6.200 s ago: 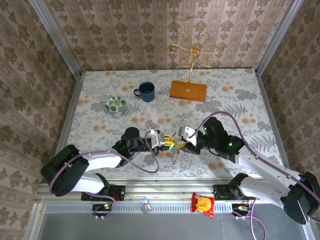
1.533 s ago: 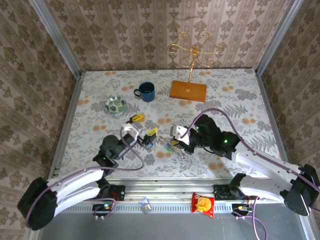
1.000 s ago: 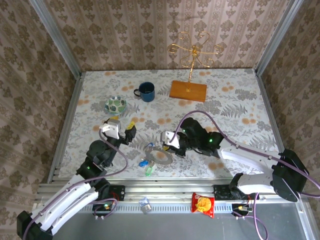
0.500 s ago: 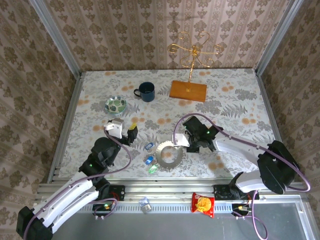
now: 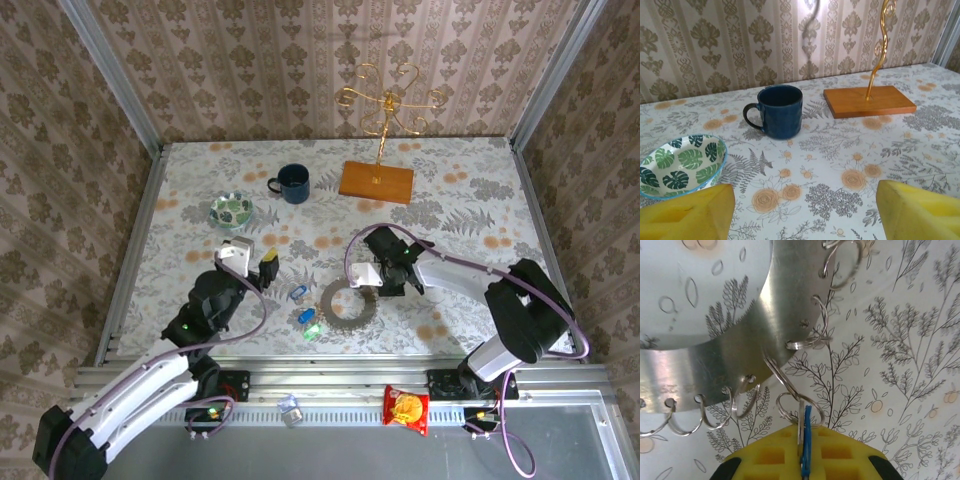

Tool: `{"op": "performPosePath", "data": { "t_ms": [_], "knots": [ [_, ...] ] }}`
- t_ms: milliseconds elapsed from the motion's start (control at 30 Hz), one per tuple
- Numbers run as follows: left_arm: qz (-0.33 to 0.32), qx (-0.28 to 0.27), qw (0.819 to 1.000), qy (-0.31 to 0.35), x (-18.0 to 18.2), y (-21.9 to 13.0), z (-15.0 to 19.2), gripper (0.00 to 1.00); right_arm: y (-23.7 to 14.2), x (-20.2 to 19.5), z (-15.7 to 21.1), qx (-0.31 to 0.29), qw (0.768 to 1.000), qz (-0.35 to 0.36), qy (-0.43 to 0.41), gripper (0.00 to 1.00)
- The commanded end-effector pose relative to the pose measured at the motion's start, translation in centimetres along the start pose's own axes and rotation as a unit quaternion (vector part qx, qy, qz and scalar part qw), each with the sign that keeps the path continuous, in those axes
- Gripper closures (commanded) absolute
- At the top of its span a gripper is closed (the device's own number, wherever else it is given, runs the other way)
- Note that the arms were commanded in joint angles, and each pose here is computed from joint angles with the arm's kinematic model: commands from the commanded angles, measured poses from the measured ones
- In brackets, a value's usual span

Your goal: Put the keys on the keyring

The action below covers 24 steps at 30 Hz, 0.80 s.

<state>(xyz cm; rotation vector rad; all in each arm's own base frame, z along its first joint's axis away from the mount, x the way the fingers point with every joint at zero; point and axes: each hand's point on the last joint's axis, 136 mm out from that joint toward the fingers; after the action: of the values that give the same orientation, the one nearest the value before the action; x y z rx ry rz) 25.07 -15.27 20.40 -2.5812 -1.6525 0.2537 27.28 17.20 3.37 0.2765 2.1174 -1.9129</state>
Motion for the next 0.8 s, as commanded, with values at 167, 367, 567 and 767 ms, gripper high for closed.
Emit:
{"op": "performPosePath", "data": {
  "t_ms": [167, 367, 567, 767],
  "knots": [
    [0.015, 0.004, 1.000, -0.006, -0.5, 0.4, -0.4, 0.25, 0.8, -2.5, 2.3, 0.054, 0.998, 0.018, 0.023, 0.65],
    [0.015, 0.006, 1.000, -0.001, -0.5, 0.7, -0.3, 0.25, -1.4, -5.2, 1.3, 0.024, 0.991, 0.066, 0.110, 0.59],
    [0.031, 0.019, 0.999, -0.002, -1.3, 1.5, 0.2, 0.24, -6.1, -6.2, -3.2, -0.108, 0.922, 0.067, 0.364, 0.58],
    [0.030, 0.027, 0.999, -0.008, -1.4, 2.4, 0.9, 0.24, -8.4, -0.6, -5.4, -0.138, 0.803, 0.000, 0.580, 0.59]
  ]
}}
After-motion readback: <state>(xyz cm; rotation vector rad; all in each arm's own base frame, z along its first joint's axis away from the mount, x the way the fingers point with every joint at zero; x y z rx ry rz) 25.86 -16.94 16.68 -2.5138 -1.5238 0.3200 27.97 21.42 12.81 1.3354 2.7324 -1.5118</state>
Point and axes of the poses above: each hand's point on the last joint's axis, 136 mm out from that joint toward the fingers, its own y axis out along the fingers, its own x axis along the line the jaws close on, z = x × y, and after that the axes turned 4 degrees about -y, right-handed
